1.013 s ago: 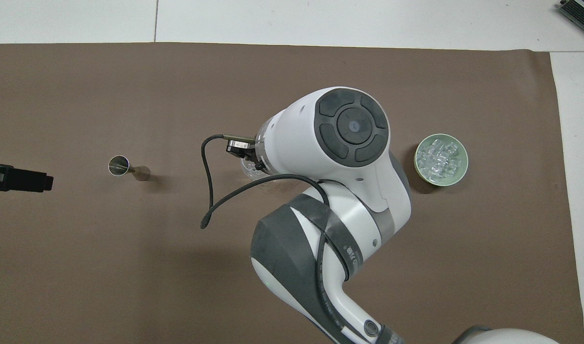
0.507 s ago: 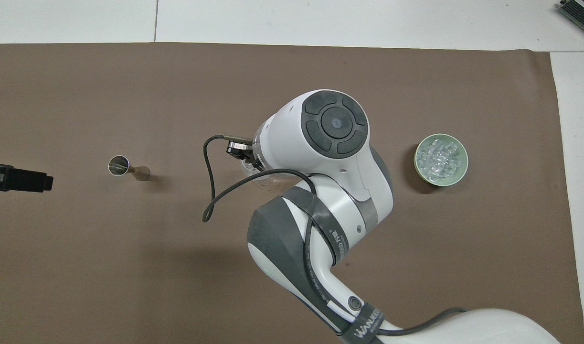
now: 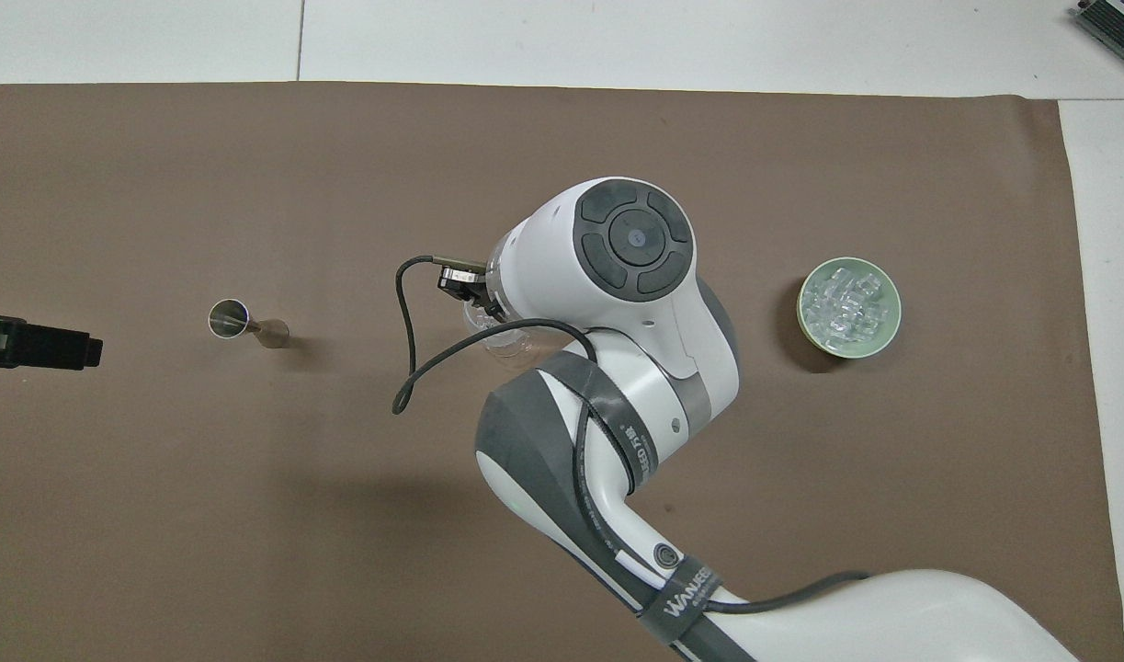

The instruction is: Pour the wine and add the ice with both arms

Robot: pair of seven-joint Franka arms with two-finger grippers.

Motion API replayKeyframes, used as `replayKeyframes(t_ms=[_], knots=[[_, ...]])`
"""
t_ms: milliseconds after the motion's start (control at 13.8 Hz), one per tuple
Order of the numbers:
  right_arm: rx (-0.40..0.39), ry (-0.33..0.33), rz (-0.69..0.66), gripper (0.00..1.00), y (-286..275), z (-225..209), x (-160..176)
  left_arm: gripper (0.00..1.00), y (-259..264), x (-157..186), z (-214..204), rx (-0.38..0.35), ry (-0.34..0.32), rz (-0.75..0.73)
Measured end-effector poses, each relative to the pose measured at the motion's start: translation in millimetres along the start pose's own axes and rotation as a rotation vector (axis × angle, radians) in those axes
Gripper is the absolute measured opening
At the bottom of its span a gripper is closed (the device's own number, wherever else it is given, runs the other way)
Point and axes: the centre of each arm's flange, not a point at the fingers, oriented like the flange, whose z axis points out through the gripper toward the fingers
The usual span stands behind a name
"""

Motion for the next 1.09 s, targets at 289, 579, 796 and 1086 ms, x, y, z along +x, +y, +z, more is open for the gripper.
replayKeyframes(t_ms=[289,579,796,1086], knots=[[0.003,0.003,0.000,0.25,0,0,0,1.00,0,0,0,0.000,0.000,0.000],[0.009,0.008,0.000,0.29,-2,-1,0,1.00,0,0,0,0.000,0.000,0.000],[0.011,0.010,-0.001,0.32,-2,-3,0,1.00,0,0,0,0.000,0.000,0.000],[0.021,0.034,-0.002,0.35,-3,-18,3,1.00,0,0,0,0.000,0.000,0.000]])
